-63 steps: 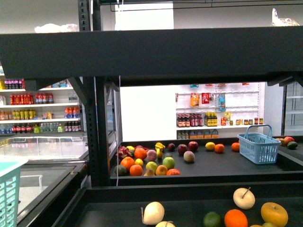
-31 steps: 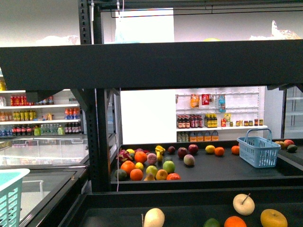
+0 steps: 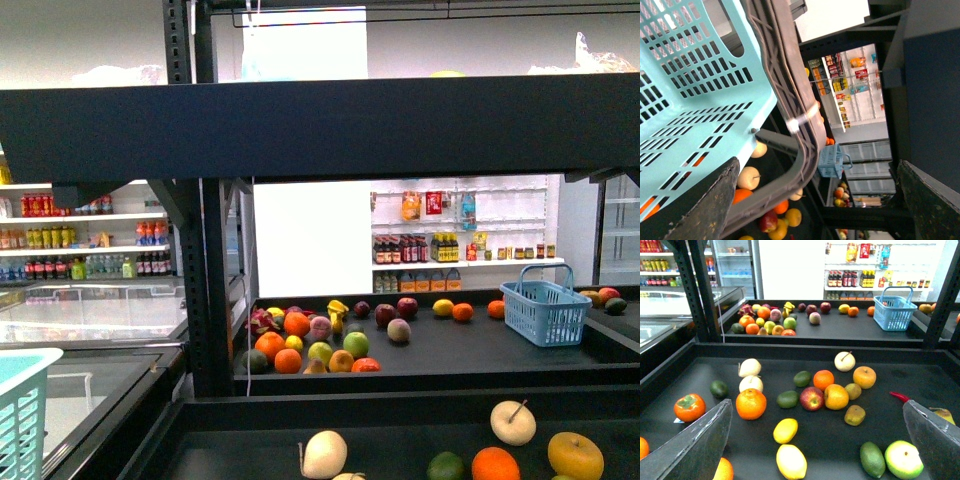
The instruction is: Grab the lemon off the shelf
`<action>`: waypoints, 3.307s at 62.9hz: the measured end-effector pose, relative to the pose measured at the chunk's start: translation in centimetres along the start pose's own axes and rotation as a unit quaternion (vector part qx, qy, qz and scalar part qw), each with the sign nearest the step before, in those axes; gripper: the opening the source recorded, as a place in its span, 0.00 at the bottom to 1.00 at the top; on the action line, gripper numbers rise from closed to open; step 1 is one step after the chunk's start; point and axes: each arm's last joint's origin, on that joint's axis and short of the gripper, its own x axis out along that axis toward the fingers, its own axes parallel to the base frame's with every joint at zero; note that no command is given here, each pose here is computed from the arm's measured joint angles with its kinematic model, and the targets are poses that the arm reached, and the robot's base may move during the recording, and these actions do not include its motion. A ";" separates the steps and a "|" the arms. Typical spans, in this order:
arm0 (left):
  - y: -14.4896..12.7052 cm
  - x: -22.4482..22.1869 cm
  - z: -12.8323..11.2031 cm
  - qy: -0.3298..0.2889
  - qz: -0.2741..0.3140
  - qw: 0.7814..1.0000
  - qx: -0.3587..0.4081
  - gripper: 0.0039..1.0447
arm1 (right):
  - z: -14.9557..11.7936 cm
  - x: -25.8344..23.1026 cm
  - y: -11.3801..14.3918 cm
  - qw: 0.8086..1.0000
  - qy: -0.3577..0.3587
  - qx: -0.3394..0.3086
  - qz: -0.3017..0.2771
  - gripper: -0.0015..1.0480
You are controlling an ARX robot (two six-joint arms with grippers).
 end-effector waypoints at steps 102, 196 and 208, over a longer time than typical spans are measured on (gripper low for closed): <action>-5.9 5.7 -4.7 0.210 -0.063 0.965 0.142 0.10 | 0.0 0.0 0.0 1.000 0.000 0.000 0.000 0.98; -6.7 11.1 -26.0 0.452 -0.123 0.841 0.270 0.10 | -3.0 13.7 -6.0 0.963 0.251 0.095 -0.002 0.98; -6.8 11.1 -26.0 0.452 -0.123 0.842 0.270 0.10 | -10.0 18.4 -7.1 0.927 0.361 0.095 0.042 0.98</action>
